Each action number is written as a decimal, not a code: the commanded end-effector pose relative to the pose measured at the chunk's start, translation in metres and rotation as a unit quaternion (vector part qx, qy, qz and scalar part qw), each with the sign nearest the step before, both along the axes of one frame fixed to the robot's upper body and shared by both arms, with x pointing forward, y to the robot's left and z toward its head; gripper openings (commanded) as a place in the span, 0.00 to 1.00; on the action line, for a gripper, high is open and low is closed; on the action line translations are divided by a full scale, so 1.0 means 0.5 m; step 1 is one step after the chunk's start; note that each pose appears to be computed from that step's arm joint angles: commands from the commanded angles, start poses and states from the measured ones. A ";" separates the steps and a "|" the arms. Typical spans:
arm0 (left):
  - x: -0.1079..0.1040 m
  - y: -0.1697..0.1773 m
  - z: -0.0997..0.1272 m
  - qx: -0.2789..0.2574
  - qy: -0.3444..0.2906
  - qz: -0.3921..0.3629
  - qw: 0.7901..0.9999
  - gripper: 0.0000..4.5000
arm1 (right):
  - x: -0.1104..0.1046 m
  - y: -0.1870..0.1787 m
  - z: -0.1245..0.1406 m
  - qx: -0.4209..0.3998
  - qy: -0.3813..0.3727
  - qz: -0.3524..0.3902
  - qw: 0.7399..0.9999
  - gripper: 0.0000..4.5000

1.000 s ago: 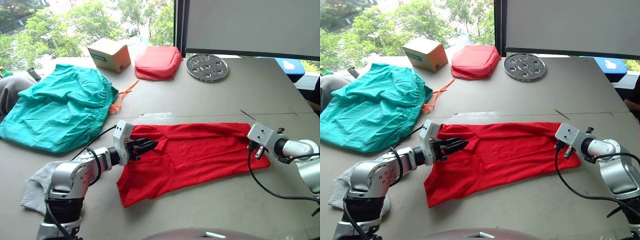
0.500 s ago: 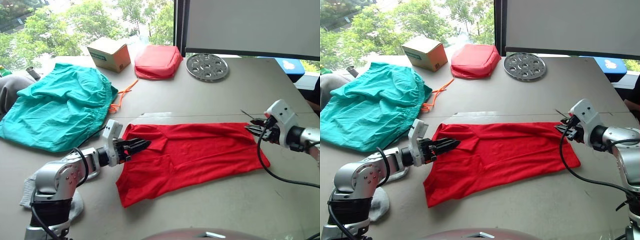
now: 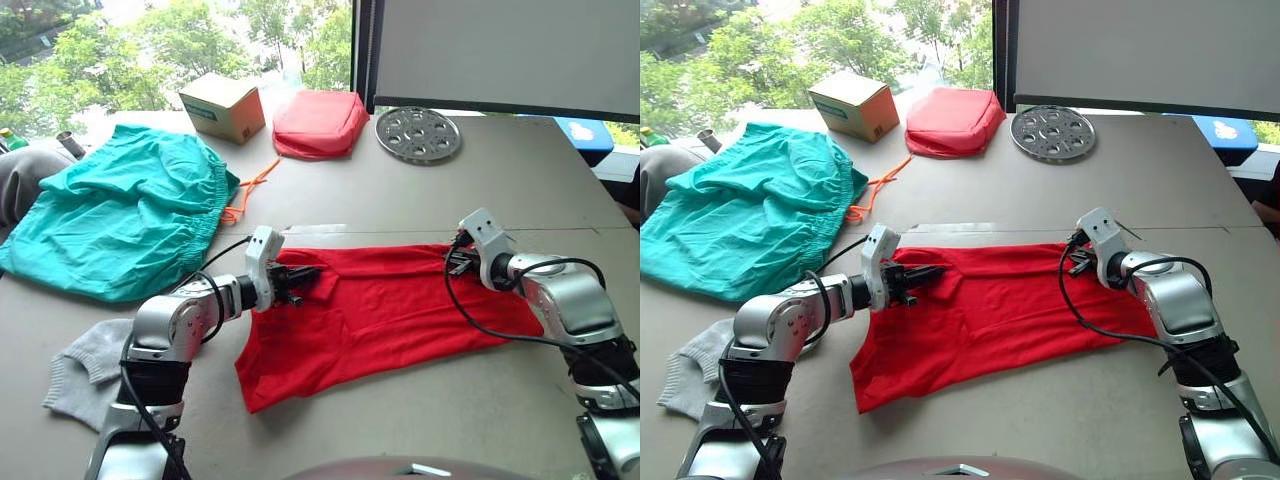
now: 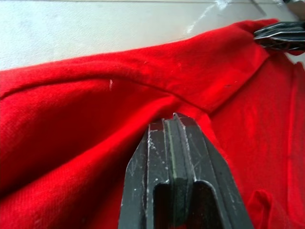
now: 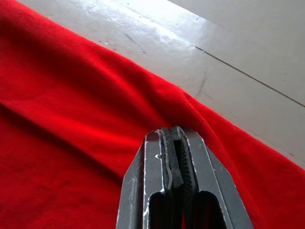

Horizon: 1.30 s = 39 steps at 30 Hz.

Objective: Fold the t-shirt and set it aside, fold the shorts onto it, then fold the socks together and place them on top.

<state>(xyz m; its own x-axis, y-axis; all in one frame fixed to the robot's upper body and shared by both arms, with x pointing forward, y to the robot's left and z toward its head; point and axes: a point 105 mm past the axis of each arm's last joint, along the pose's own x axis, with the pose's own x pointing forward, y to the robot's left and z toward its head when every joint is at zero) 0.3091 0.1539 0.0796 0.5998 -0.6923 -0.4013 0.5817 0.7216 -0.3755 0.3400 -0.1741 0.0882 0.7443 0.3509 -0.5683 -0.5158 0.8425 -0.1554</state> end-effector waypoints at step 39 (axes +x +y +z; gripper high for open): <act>-0.175 0.088 0.095 0.042 -0.116 -0.116 0.986 0.98 | -0.207 0.001 0.033 0.052 -0.079 0.196 0.976 1.00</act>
<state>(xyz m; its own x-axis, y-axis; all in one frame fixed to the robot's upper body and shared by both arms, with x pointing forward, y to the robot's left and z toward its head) 0.2265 0.2035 0.1229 0.5552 -0.7620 -0.3334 0.7580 0.6286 -0.1743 0.2261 -0.1636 0.1059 0.5460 0.7358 -0.4005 -0.8354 0.5142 -0.1943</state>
